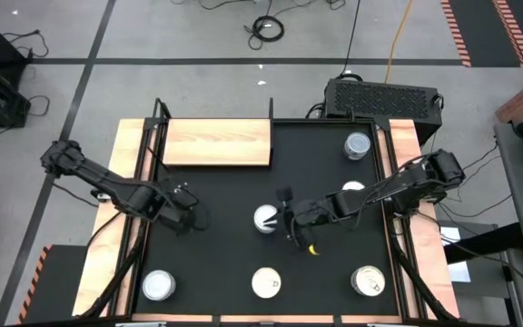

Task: Stack canned seafood by type on shelf
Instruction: Put the blue tuna can on the shelf

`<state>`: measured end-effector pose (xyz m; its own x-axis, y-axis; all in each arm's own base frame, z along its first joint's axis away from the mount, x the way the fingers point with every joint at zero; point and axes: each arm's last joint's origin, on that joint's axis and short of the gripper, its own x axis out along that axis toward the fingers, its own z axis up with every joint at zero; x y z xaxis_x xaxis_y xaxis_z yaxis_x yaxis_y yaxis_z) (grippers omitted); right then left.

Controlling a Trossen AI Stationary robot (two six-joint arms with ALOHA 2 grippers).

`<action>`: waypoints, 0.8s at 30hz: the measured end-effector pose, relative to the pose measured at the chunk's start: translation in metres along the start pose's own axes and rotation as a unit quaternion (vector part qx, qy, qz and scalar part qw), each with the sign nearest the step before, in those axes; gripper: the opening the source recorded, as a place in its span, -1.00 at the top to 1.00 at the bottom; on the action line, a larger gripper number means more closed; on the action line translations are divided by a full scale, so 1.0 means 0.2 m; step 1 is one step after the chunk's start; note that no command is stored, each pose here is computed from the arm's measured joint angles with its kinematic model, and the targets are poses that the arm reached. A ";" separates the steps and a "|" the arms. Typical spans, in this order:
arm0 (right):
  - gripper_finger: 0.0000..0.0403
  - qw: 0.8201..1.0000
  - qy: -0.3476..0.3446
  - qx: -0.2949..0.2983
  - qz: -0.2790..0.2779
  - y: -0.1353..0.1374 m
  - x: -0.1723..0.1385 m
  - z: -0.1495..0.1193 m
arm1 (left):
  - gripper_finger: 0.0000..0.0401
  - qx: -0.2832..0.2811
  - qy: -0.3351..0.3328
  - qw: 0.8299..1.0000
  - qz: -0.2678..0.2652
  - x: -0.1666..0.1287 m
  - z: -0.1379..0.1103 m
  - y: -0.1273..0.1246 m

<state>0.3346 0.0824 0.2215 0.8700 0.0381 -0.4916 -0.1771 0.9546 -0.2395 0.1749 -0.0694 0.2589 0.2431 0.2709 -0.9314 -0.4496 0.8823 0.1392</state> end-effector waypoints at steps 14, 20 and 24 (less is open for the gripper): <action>0.87 0.999 0.020 -0.017 -0.023 -0.01 -0.01 -0.01 | 0.29 0.043 0.108 0.992 0.040 0.13 -0.01 -0.10; 0.87 0.999 0.026 -0.020 -0.023 -0.01 -0.01 -0.02 | 0.24 0.069 0.092 0.991 0.064 0.16 -0.02 -0.14; 0.87 0.999 0.040 -0.023 -0.020 -0.01 -0.01 -0.03 | 0.24 0.074 0.077 0.990 0.089 0.18 -0.03 -0.16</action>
<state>0.3300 0.0790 0.2178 0.8381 -0.0260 -0.5449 -0.1645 0.9403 -0.2979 0.1921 -0.0906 0.2189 0.0318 0.3745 -0.9267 -0.3405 0.8758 0.3422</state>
